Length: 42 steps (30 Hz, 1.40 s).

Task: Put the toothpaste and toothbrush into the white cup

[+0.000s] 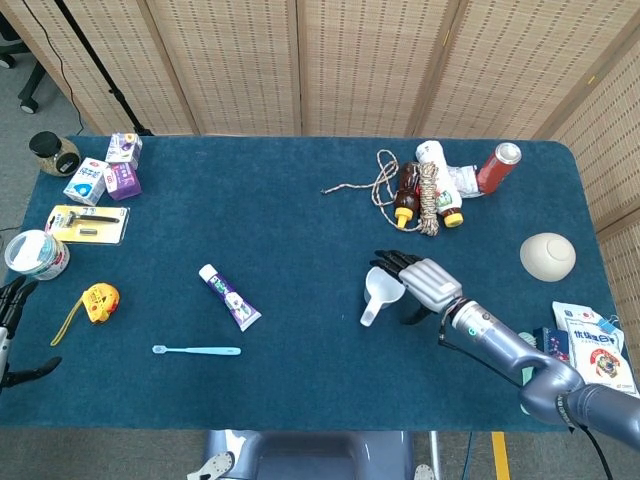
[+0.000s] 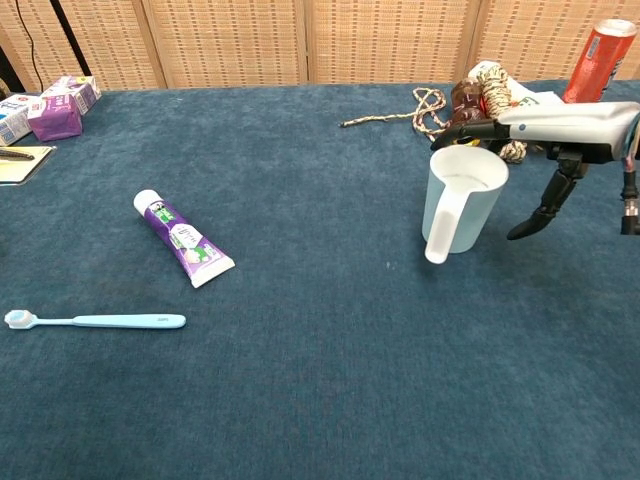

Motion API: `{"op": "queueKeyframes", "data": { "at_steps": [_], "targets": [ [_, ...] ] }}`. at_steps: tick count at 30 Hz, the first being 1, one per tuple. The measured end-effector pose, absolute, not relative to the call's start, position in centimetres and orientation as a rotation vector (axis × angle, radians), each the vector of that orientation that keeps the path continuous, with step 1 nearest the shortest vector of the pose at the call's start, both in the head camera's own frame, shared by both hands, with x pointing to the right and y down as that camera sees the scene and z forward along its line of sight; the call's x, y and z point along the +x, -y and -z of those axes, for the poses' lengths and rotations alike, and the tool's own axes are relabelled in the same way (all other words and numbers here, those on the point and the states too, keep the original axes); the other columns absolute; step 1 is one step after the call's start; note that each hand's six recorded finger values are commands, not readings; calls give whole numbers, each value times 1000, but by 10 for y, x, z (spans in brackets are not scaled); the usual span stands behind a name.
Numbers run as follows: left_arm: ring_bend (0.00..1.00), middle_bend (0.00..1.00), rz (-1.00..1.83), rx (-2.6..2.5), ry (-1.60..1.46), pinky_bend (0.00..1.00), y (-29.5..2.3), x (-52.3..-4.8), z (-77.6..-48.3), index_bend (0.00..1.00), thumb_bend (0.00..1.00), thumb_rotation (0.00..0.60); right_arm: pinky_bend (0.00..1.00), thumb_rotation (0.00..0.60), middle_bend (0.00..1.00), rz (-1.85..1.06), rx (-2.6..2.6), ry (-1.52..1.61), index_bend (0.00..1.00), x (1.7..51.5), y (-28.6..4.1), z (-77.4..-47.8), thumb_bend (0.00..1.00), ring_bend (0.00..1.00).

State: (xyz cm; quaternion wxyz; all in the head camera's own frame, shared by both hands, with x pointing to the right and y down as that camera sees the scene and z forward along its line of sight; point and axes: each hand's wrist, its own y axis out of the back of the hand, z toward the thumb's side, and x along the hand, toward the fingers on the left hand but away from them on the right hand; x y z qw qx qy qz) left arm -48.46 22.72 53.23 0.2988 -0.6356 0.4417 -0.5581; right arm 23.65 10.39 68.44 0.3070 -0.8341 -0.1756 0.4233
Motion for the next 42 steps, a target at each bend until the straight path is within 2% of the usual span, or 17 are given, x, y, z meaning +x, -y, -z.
{"op": "queueKeyframes", "data": {
  "at_steps": [4,7,15,24,30,42],
  "targets": [
    [0,0,1478,-1694,-1177,0,-228,-486,-531,0,49,600,438,600,367,-1094,-2207,502,426,232,-103,-685,367,277],
    [0,0,1474,-1699,-1177,0,-229,-486,-530,0,49,600,472,600,428,-1063,-2206,541,489,228,-102,-685,431,332],
    [0,0,1470,-1706,-1180,0,-229,-486,-530,0,49,600,474,600,460,-987,-2250,596,526,210,-100,-676,457,347],
    [0,0,1467,-1722,-1177,0,-229,-487,-530,0,49,600,473,600,462,-930,-2343,637,524,160,-85,-661,466,348],
    [0,0,1471,-1731,-1171,0,-229,-488,-531,0,49,600,467,600,462,-942,-2384,670,524,124,-81,-667,466,348],
    [0,0,1475,-1735,-1172,0,-230,-489,-531,0,49,600,464,600,463,-935,-2403,694,529,56,-93,-684,466,341]
  ]
}}
